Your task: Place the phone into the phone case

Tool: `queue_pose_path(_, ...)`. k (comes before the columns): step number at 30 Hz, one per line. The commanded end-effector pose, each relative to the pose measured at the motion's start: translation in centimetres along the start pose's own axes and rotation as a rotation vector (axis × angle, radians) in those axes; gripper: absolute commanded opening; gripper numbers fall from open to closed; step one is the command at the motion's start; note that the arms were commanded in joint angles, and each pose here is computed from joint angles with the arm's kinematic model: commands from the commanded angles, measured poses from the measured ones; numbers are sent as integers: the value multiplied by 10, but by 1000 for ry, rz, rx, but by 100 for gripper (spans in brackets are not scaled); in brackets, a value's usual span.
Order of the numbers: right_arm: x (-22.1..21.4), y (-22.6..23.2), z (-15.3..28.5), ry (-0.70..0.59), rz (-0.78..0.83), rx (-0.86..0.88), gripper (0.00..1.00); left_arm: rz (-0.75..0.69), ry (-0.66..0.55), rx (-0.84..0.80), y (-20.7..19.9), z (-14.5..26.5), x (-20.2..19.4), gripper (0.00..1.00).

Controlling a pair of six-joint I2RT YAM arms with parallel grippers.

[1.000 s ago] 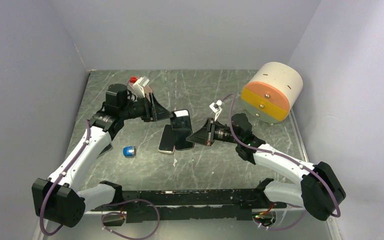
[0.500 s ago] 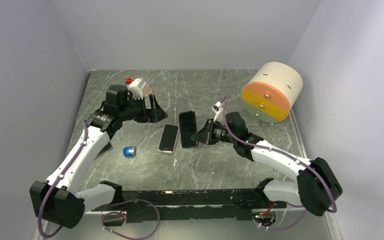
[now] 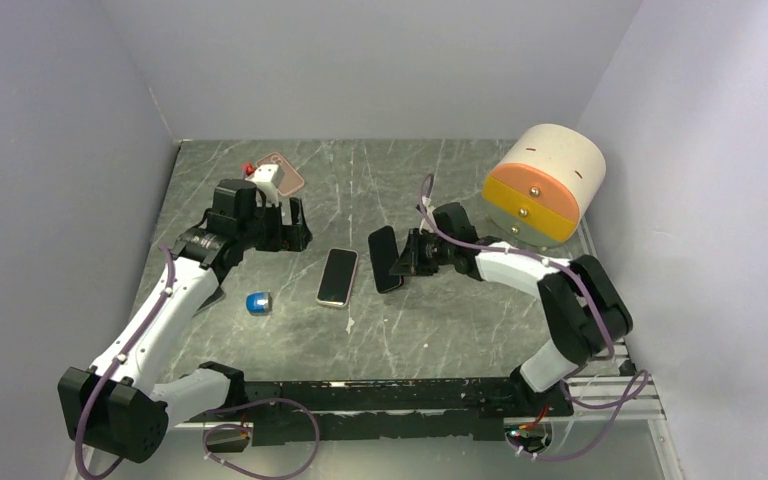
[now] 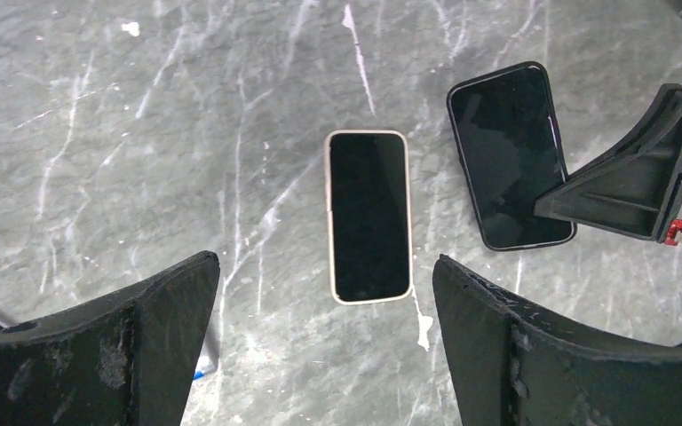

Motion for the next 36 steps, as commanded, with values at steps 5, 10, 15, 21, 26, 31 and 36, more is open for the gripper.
queue_pose_path(5, 20, -7, -14, 46, -3, -16, 4, -12, -36, 95, 8, 5, 2, 95)
queue_pose_path(10, 20, -15, -17, 39, -40, -95, 24, 15, -2, 155, 13, -2, 1, 95)
queue_pose_path(15, 23, -13, -12, 20, -28, -117, 35, 55, 45, 246, 20, -10, 0, 95)
queue_pose_path(21, 35, -2, 4, -12, 49, -154, 43, 164, 48, 363, 27, -13, -1, 95)
queue_pose_path(26, 43, 12, 20, -39, 102, -141, 52, 290, 62, 441, 34, -15, -6, 95)
queue_pose_path(31, 46, 26, 36, -89, 130, -95, 63, 410, 60, 525, 49, -15, -10, 95)
queue_pose_path(36, 45, 39, 52, -141, 144, -49, 94, 759, 23, 759, 78, -7, -22, 95)
Point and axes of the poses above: each gripper's point midway between its finger pads, its own z axis back along the fingers, its own y axis along the line the jaws close on, x = y × z, the point moved 10 cm from there along z, back along the fingers, and after that the axes turned 2 degrees about -z, right-handed, at the moved point
